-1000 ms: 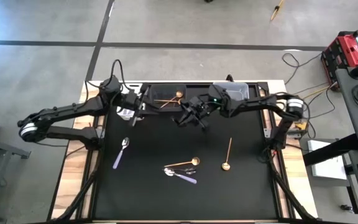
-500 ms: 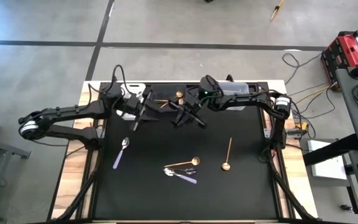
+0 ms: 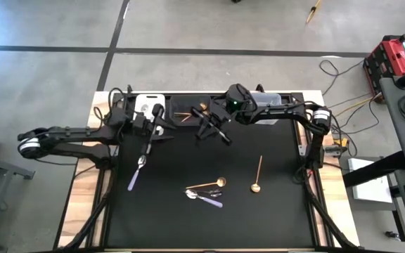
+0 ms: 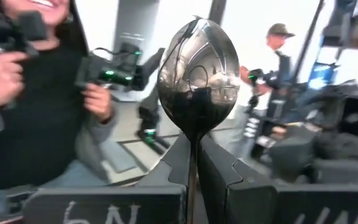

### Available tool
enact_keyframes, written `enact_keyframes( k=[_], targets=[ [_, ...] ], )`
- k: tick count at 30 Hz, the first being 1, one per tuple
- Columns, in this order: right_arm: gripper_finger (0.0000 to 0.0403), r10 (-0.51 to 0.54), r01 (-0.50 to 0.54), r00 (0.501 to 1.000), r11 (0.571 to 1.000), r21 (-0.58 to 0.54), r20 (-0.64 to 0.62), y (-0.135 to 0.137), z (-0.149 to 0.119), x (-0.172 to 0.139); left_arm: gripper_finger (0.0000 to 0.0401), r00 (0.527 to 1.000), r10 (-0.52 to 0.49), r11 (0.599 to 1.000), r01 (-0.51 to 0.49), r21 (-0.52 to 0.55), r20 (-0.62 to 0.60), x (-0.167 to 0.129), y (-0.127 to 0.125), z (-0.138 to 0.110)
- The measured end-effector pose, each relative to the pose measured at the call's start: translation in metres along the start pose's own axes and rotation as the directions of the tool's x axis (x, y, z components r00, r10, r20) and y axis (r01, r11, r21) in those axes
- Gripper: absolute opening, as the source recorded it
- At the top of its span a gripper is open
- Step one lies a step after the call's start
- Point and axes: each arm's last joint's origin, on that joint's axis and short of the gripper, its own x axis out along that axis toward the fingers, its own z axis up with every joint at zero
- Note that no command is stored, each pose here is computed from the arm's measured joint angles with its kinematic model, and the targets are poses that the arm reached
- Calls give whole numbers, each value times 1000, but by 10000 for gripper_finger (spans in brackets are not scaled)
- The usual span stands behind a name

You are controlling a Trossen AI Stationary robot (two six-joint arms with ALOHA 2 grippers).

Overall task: Sort silverware by color (type)
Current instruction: Put the black spoon into the transparent bin

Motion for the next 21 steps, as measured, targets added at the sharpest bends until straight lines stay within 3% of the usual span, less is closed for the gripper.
enact_keyframes(
  k=[16, 21],
  targets=[
    [9, -76, 79, 997, 984, -162, 23, -6, 12, 2, 249, 998, 7, 999, -9, -46, -64, 25, 15, -18],
    [9, -89, 91, 996, 981, -170, 24, -7, 12, 2, 254, 993, -84, 995, 80, -61, -79, 41, 22, -25]
  ],
)
